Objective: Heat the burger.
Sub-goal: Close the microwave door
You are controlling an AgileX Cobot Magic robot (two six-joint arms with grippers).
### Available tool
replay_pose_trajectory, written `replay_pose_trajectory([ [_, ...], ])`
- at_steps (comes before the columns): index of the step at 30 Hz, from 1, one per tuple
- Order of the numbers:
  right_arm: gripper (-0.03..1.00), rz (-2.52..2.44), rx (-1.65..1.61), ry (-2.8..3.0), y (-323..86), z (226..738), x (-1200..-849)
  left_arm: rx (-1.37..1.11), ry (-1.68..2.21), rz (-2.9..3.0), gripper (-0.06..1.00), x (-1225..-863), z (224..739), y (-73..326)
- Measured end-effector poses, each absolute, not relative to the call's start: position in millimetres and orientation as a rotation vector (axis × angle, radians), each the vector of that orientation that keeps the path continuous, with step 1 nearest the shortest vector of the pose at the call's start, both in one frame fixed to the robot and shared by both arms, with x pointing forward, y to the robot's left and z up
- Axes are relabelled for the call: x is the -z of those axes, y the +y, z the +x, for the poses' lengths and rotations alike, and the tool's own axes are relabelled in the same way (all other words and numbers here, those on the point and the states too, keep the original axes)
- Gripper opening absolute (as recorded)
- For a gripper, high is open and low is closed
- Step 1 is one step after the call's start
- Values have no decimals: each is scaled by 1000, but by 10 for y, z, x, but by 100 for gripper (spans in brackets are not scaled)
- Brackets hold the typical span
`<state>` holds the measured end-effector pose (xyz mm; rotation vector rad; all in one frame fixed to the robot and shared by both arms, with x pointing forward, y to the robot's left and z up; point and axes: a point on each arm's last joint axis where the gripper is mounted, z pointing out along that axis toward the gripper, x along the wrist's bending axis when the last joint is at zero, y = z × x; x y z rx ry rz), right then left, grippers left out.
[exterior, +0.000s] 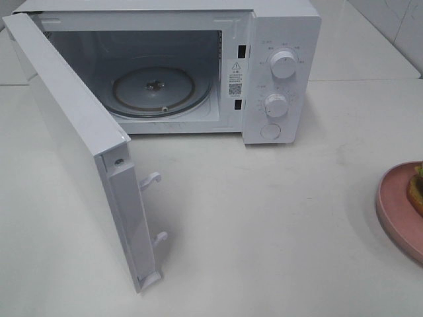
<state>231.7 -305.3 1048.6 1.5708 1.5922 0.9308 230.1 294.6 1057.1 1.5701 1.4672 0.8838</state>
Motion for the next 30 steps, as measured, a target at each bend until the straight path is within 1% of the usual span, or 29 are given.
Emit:
replay_pose_trajectory([
  [30, 76, 1571, -931, 1592, -3053, 2317, -10486, -883, 1467, 1570, 99, -10572, 2301, 2945],
])
